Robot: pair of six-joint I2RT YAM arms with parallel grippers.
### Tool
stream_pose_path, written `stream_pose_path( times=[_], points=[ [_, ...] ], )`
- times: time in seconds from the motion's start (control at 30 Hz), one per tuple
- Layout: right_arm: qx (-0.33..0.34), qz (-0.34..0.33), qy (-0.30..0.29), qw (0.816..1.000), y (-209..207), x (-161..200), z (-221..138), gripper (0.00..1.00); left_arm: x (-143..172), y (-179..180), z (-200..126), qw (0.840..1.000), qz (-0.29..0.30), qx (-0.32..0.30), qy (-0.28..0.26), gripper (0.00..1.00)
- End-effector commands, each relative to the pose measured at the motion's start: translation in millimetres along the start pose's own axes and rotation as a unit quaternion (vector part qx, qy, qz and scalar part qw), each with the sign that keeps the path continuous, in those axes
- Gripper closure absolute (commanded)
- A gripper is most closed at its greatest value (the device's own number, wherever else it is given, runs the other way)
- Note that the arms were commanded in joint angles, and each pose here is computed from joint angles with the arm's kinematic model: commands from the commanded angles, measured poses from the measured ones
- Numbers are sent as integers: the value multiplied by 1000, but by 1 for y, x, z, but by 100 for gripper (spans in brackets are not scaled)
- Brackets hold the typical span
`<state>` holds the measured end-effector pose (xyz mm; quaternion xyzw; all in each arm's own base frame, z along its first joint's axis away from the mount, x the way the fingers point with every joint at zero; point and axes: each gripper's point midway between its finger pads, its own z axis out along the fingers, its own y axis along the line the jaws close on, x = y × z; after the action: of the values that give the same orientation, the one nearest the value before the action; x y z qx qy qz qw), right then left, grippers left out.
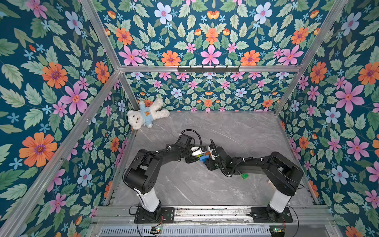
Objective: Assemble the letter v with lego
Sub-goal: Assemble the lego brick with the lego brick.
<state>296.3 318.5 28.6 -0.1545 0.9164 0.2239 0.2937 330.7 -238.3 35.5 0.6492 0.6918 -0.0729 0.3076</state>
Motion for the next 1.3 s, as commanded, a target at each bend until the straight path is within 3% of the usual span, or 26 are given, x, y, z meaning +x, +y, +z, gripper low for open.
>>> stream_pose_path(
  times=[0.0, 0.33, 0.63, 1.27],
  points=[
    [4, 5, 10, 1000, -3, 5, 1, 43, -2, 0, 0, 1000, 9, 4, -5, 36],
    [10, 9, 14, 1000, -7, 6, 3, 43, -12, 3, -13, 1000, 10, -11, -24, 35],
    [10, 11, 17, 1000, -7, 6, 6, 43, -11, 0, -10, 1000, 7, 1, -24, 25],
    [3, 7, 16, 1000, -6, 7, 4, 44, -4, 4, 2, 1000, -7, 7, -8, 30]
  ],
)
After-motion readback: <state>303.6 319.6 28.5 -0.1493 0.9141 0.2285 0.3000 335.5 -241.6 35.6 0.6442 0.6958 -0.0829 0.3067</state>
